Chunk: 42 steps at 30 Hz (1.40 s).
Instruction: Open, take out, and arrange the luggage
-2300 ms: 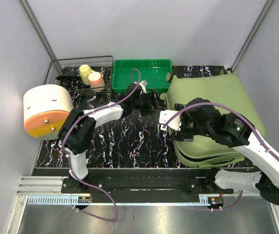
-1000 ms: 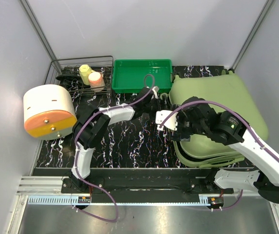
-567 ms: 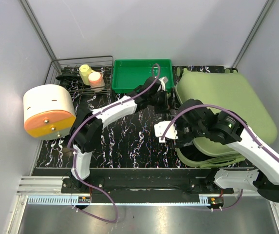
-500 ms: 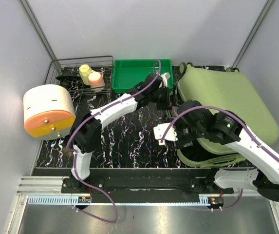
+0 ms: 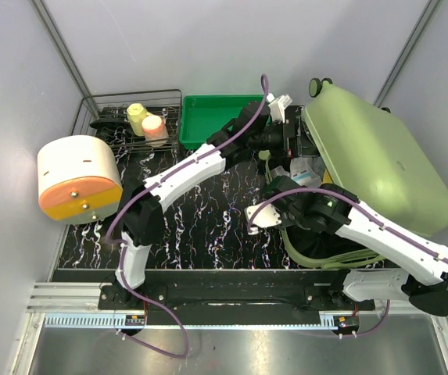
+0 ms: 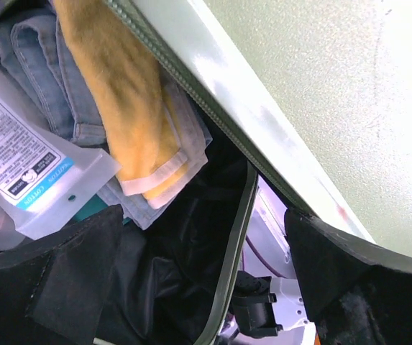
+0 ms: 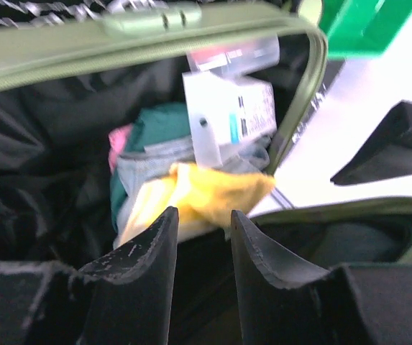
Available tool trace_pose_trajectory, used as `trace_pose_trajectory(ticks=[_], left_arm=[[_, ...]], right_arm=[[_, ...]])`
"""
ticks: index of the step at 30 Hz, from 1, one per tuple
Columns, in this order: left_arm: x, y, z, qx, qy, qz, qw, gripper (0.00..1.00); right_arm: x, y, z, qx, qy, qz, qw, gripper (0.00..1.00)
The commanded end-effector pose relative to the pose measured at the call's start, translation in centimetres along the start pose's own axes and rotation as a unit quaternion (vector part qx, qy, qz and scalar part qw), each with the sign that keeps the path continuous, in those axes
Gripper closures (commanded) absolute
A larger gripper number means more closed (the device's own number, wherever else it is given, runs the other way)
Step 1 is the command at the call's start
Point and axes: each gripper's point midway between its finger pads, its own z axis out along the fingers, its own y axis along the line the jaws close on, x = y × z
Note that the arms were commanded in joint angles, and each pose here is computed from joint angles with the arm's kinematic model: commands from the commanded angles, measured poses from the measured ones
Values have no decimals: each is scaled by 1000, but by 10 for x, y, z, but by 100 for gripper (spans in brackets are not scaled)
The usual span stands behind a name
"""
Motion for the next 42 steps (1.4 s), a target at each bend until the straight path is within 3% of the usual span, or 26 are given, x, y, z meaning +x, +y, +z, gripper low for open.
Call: trace_pose_trajectory(ticks=[1, 6, 11, 15, 20, 23, 30, 37, 39, 42], left_arm=[[-36, -47, -6, 65, -60, 61, 994, 1], [-40, -26, -8, 41, -67, 55, 995, 1], [-33, 8, -19, -14, -60, 47, 997, 1], [-10, 57, -41, -93, -57, 39, 993, 1], [52, 96, -66, -132, -11, -4, 991, 1], [71, 107, -67, -132, 2, -24, 991, 1], [84, 103, -33, -95, 23, -24, 995, 2], [90, 144, -15, -155, 34, -64, 985, 23], [94, 153, -17, -170, 37, -78, 982, 25], [97, 166, -30, -196, 35, -88, 976, 50]], right_arm=[[57, -30, -29, 111, 127, 1, 986, 59], [140, -43, -49, 129, 219, 93, 963, 58], [192, -61, -72, 167, 252, 144, 942, 57], [237, -61, -90, 183, 283, 191, 922, 50], [304, -54, -110, 201, 334, 252, 886, 28], [336, -50, -125, 210, 357, 281, 866, 18], [375, -57, -146, 240, 376, 312, 839, 11], [390, -67, -151, 254, 382, 319, 830, 6], [392, -71, -156, 266, 380, 329, 823, 5], [390, -74, -156, 278, 363, 349, 818, 4]])
